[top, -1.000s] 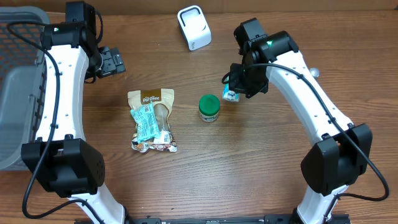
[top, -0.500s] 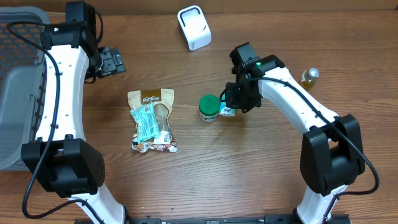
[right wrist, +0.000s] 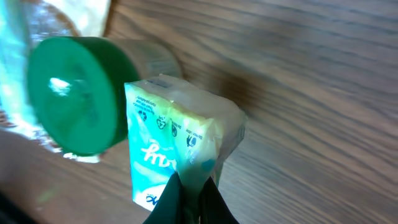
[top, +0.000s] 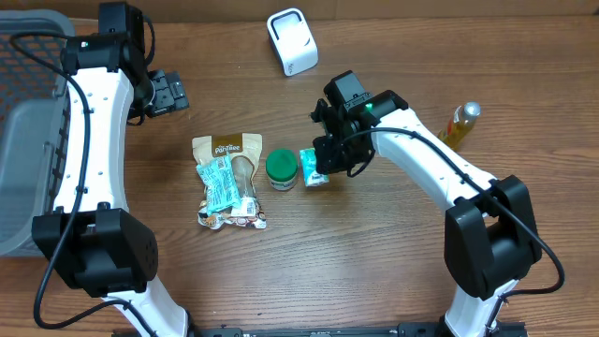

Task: Scan the item barcode

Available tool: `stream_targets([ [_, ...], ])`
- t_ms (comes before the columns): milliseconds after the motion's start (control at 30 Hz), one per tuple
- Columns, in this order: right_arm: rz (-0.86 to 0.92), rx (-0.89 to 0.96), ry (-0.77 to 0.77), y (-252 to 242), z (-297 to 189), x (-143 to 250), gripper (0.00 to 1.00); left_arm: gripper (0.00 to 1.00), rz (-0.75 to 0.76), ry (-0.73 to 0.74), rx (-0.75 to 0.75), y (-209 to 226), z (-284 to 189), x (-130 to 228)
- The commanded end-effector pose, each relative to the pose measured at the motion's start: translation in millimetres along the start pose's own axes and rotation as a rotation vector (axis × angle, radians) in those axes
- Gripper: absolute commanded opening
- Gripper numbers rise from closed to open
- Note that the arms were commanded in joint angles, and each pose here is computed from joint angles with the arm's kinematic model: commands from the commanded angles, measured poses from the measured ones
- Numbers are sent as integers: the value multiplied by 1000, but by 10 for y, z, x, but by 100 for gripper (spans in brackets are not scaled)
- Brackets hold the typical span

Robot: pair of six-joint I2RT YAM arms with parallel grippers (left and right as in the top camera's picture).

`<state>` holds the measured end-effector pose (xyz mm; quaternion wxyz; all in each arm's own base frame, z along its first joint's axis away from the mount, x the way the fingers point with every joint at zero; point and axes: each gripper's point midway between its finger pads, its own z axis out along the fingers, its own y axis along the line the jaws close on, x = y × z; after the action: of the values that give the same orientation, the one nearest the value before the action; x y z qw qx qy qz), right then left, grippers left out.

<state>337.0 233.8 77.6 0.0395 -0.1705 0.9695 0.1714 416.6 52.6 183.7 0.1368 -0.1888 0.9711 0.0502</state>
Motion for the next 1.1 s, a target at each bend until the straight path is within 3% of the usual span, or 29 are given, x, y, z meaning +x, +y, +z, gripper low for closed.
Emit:
stream_targets([
  [0,-4,164,-15,-316,-72,2,4,99,14,-23,10,-36,-70,-43],
  [133,15,253,3,-532,-82,67,4,100,14,-23,10,-36,-70,-42],
  [467,55,275,19,-808,129,227,4,100,14,-23,10,-36,-70,-42],
  [533,57,347,-6,-944,91,178,20,99,14,-23,10,-36,-70,-42],
  [567,56,389,-18,-1014,63,153,35,100,14,-23,10,-36,-70,-42],
  [633,53,441,-40,-1093,24,104,41,100,14,-23,10,-36,-70,-42],
  [733,61,452,-85,-1083,-59,-31,47,100,14,-23,10,-36,-70,-42],
  [1067,21,266,-68,-327,-26,-66,47,100,14,-23,10,-37,-70,-43],
])
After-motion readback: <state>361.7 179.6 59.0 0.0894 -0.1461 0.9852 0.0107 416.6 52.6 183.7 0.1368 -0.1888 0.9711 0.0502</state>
